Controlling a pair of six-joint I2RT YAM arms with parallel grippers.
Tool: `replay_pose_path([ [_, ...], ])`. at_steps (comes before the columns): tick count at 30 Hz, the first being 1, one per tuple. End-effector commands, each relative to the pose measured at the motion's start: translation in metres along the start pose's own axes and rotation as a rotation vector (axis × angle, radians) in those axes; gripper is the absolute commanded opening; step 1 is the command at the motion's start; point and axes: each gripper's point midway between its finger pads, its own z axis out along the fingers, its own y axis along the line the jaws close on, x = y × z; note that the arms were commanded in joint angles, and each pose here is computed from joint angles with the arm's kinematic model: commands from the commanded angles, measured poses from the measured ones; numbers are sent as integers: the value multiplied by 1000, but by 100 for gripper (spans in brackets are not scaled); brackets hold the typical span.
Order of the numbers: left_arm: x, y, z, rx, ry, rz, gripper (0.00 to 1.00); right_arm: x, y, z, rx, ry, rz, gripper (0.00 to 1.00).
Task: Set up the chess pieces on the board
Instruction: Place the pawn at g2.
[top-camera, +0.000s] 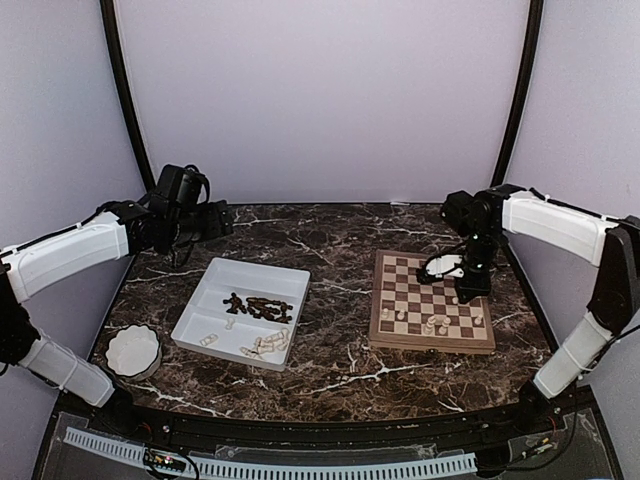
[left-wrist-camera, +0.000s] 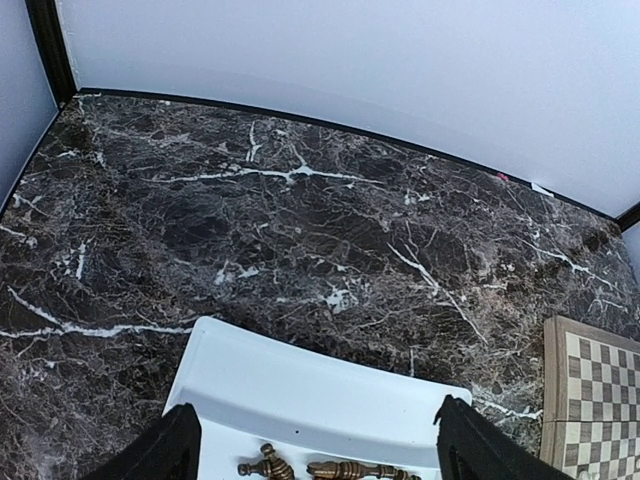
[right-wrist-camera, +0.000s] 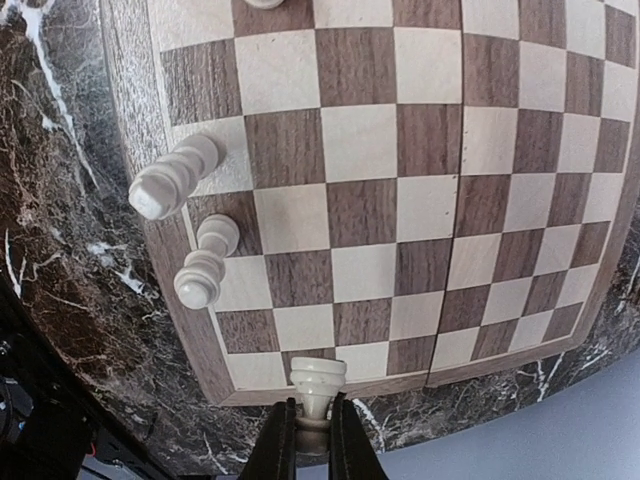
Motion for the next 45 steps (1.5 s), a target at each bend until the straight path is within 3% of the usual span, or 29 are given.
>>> replay_pose_path([
  [1, 2, -10, -3, 65, 17, -4, 84, 21, 12, 14, -71, 102, 1, 0],
  [11, 8, -12, -4, 86, 37, -16, 81, 41, 9, 37, -112, 199, 36, 2],
  [32, 11, -14, -6, 107, 49, -36, 80, 40, 13, 58, -180, 211, 66, 6],
  [45, 15, -16, -6, 124, 61, -44, 80, 38, 8, 61, -163, 206, 87, 13],
])
